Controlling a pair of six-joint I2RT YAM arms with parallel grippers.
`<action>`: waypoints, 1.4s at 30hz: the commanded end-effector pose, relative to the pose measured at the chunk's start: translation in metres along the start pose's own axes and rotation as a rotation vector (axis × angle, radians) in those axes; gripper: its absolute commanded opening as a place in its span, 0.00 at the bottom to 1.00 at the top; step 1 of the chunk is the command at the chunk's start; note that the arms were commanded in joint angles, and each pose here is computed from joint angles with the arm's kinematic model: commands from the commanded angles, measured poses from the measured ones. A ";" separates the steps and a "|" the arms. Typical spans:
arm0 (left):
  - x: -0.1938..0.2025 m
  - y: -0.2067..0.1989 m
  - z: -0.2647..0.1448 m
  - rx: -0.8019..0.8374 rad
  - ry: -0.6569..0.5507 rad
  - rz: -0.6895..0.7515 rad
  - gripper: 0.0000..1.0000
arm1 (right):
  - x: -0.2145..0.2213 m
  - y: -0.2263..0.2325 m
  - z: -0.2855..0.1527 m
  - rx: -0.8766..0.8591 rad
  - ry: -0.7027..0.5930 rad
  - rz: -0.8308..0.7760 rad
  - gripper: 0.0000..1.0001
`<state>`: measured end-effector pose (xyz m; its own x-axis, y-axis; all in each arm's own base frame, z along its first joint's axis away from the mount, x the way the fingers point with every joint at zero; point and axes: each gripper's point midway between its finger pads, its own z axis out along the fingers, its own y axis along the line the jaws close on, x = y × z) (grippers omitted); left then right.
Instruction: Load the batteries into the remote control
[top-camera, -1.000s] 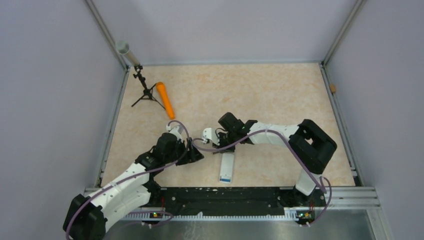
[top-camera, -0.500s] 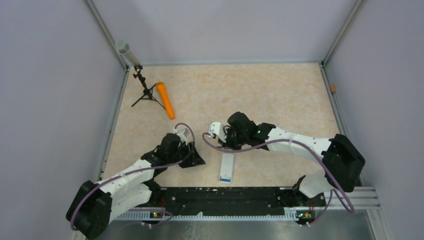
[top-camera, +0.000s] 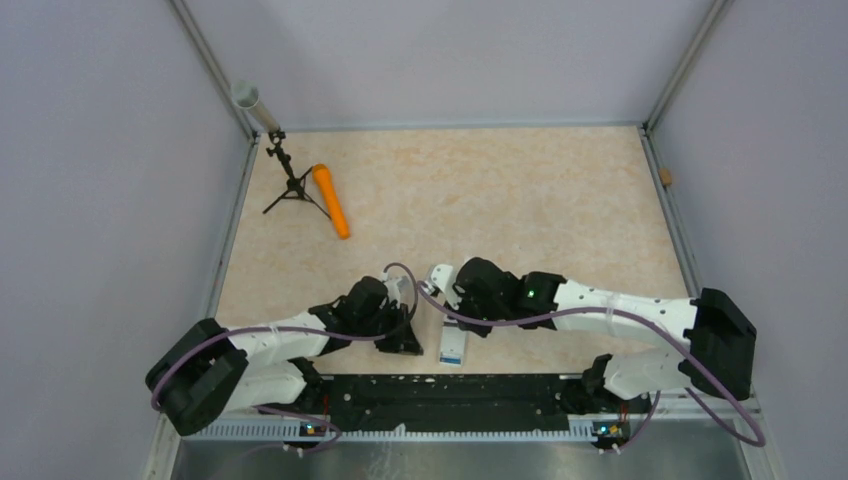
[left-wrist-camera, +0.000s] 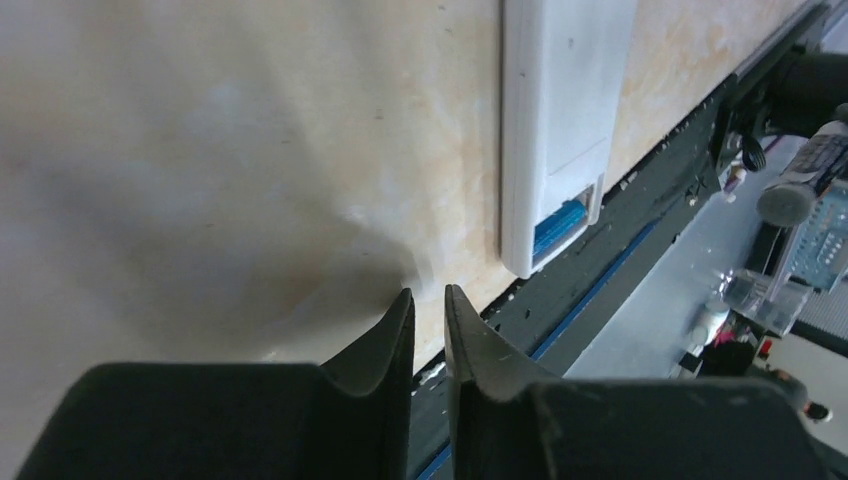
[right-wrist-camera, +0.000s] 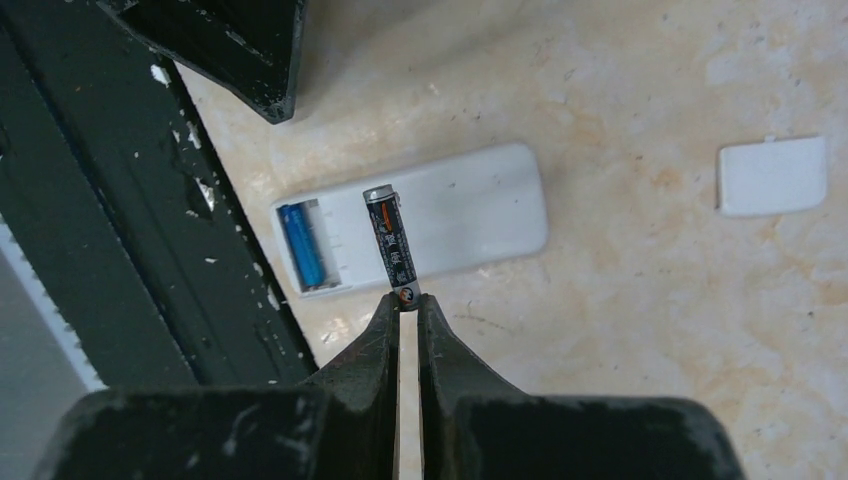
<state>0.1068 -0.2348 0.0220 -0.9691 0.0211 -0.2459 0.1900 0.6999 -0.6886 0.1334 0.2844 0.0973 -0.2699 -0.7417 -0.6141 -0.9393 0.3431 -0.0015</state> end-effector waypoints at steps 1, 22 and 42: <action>0.001 -0.025 0.010 0.084 0.013 0.050 0.18 | 0.002 0.017 -0.010 0.015 -0.005 0.127 0.00; 0.025 -0.044 0.034 0.119 0.106 0.086 0.13 | 0.029 0.042 -0.007 -0.002 0.111 0.208 0.00; 0.001 -0.011 0.002 -0.065 -0.082 0.043 0.22 | 0.036 0.048 0.009 -0.045 0.209 0.141 0.00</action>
<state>0.0976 -0.2578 0.0334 -0.9471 0.0377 -0.3188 0.2517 0.7036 -0.6645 0.0807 0.2616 0.0563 -0.4732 -0.7865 -0.3969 -0.8742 0.4749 0.1012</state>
